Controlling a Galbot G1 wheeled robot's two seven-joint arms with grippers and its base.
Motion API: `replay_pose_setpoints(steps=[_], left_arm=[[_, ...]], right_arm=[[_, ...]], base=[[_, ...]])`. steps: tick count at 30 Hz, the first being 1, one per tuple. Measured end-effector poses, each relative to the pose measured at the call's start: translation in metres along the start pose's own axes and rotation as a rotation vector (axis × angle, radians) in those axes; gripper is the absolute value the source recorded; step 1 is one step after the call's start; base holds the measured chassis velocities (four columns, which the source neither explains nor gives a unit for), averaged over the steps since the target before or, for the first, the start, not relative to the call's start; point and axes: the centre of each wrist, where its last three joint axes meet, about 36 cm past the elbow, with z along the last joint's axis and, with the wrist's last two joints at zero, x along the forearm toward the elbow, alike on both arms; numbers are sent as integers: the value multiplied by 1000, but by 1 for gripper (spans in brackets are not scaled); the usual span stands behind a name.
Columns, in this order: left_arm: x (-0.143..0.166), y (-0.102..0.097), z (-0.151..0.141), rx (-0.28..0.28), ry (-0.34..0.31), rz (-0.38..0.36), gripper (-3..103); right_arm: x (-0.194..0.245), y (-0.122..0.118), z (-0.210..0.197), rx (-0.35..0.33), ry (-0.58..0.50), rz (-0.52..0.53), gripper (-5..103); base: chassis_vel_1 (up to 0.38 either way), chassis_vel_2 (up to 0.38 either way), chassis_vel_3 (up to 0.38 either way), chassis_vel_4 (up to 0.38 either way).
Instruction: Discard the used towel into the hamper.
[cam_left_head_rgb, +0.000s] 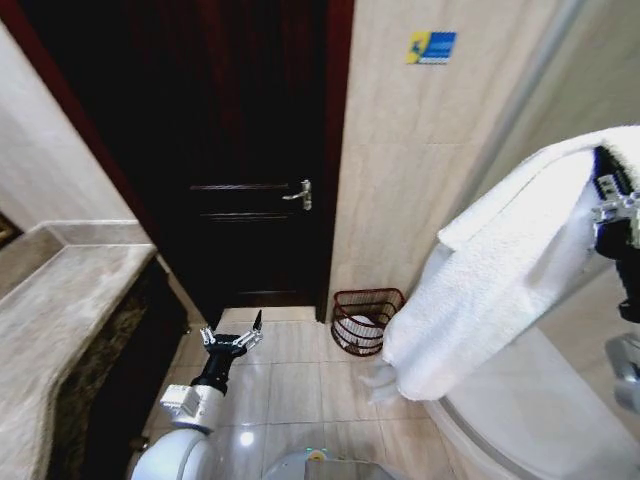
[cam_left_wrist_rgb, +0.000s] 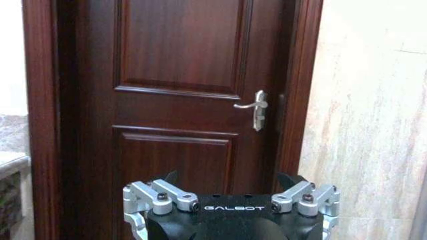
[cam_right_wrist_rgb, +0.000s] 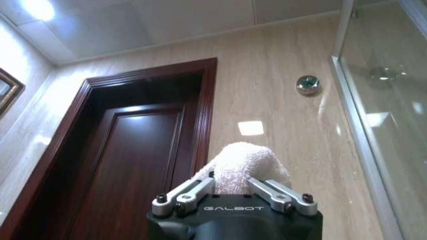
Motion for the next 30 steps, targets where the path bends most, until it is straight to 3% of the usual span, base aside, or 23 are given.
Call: replay_pose_setpoints(steps=[30], left_arm=[[0, 0, 0, 0, 0, 0, 100]], right_arm=[[-19, -27, 22, -1, 9, 26, 5]], base=[[0, 0, 0, 0]])
